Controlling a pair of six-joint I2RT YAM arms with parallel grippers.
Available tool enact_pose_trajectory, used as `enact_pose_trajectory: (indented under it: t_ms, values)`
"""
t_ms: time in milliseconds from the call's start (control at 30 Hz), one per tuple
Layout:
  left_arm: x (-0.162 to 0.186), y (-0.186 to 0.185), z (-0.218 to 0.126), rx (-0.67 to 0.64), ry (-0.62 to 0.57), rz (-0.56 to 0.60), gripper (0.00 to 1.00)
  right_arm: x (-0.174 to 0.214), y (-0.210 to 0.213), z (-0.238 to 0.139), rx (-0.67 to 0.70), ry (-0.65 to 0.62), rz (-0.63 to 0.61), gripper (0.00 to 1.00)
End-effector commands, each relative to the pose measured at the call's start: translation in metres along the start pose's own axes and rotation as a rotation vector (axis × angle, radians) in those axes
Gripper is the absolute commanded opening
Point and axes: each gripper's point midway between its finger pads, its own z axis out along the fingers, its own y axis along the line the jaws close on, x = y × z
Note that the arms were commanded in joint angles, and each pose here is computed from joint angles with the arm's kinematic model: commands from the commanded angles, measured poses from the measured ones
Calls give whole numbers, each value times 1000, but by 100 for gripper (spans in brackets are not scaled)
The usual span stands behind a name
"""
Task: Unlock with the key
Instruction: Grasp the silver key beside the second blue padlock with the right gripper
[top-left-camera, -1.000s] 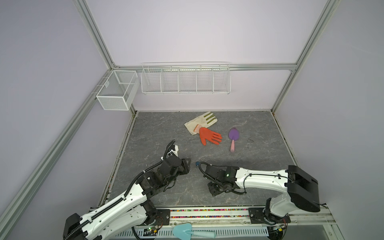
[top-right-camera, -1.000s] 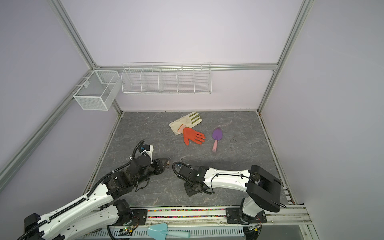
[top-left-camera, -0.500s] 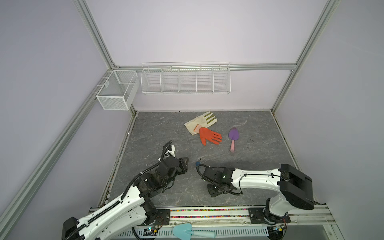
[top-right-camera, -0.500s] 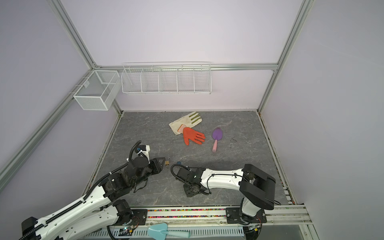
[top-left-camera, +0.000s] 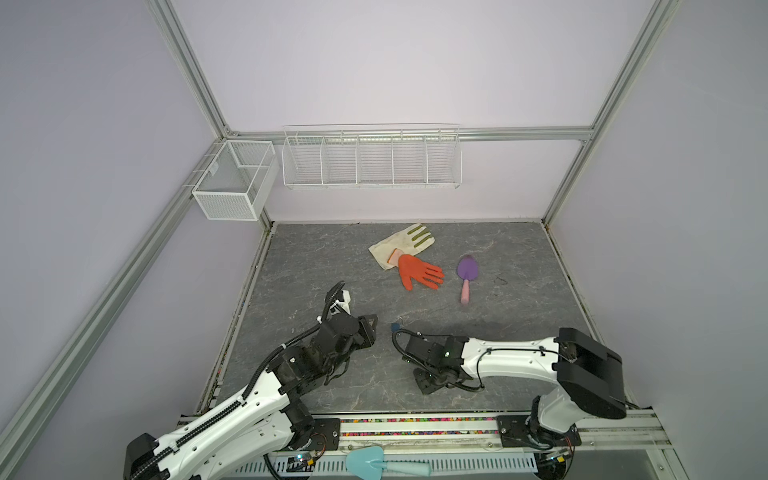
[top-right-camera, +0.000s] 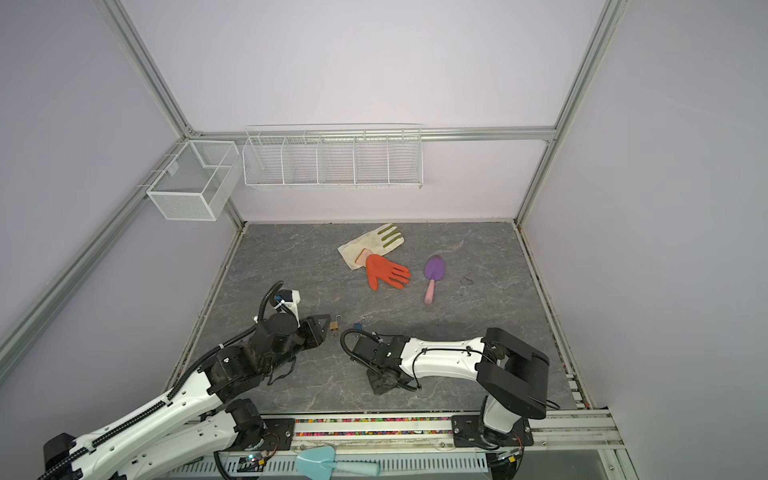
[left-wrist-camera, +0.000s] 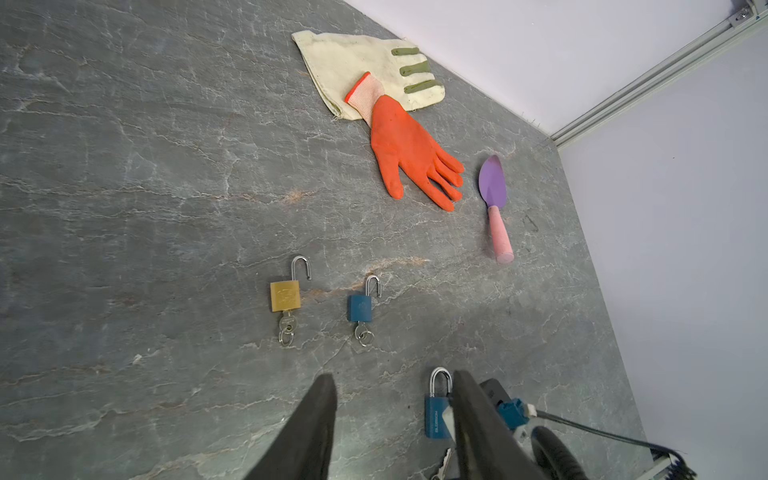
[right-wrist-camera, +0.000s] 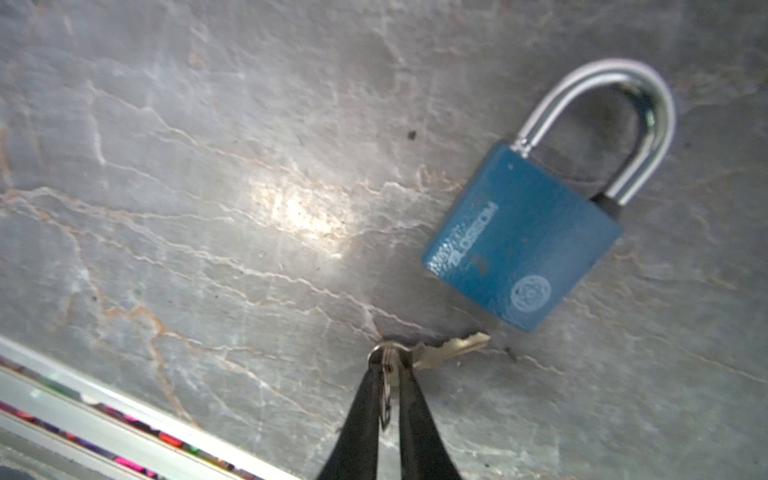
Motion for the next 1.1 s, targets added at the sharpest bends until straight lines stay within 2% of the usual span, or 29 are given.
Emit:
enact_pose_trajectory:
  t_ms: [0, 200, 600, 933, 1067]
  values:
    - [-2, 7, -1, -23, -20, -15, 46, -1, 0, 3, 18, -5, -5, 13]
    - [-3, 6, -1, -22, -23, -17, 46, -3, 3, -4, 2, -31, -21, 6]
    - [-17, -17, -11, 54, -27, -54, 46, -9, 3, -26, -66, -139, -56, 6]
    - [-26, -51, -22, 143, 27, -13, 46, -32, 9, -83, -137, -342, -182, 6]
    - [-32, -77, -30, 237, 43, 32, 48, -44, 11, -115, -172, -458, -270, 7]
